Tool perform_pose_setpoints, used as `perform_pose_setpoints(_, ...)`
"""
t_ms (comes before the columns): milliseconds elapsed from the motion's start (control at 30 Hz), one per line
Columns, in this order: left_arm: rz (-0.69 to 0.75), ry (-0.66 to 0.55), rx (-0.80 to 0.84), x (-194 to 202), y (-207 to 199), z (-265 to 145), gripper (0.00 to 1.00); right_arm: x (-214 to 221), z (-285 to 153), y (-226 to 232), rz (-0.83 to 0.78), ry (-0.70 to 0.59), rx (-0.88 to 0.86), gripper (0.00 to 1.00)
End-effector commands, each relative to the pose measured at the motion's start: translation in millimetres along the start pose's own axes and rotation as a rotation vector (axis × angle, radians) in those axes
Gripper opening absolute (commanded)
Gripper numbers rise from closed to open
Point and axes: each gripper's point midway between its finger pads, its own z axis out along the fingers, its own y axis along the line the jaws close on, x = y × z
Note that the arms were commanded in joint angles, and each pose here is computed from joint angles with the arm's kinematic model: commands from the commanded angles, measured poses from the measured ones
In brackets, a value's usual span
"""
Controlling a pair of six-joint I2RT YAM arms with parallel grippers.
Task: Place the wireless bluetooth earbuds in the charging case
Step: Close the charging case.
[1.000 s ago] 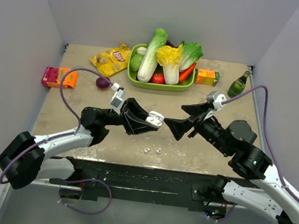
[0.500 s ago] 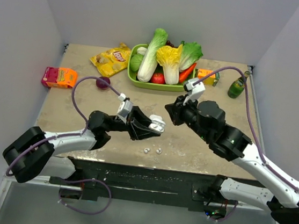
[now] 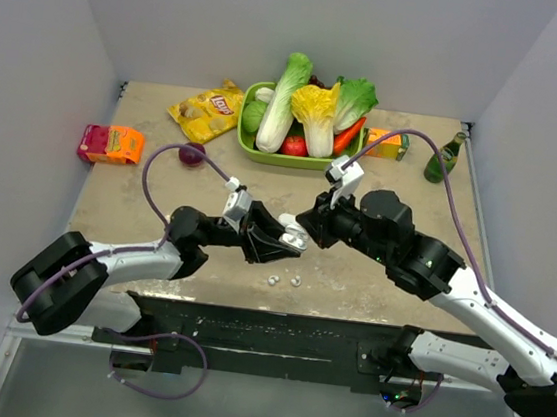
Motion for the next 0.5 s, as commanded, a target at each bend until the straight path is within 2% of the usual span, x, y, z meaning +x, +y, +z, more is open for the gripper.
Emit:
perform_pose_setpoints(0, 0.483, -0.390, 0.190, -96.4, -57.7, -5.0, 0.00, 14.0, -2.2, 14.7, -0.032, 0.047, -0.101, 0.09)
perform_pose_setpoints(233, 0.488, -0.412, 0.170, -101.9, -55.3, -4.9, 0.00, 20.2, -2.4, 15.2, -0.018, 0.057, -0.109, 0.09)
perform_pose_setpoints(333, 0.449, -0.431, 0.092, -103.5, -40.4, -5.9, 0.00, -3.5, -14.0, -21.2, 0.058, -0.087, 0.105, 0.20)
perform_pose_setpoints(367, 0.416, -0.426, 0.029, -101.1, -26.7, -7.0, 0.00, -5.6, -26.3, -49.0, 0.088, -0.166, 0.244, 0.24)
perform_pose_setpoints(433, 0.232, -0.388, -0.221, -89.7, 30.5, -8.2, 0.00, -9.0, -33.2, -62.7, 0.130, -0.259, 0.301, 0.34)
perform_pose_setpoints(467, 0.066, -0.282, -0.383, -59.1, 72.3, -14.6, 0.00, 4.9, -33.6, -72.6, 0.137, -0.255, 0.339, 0.40)
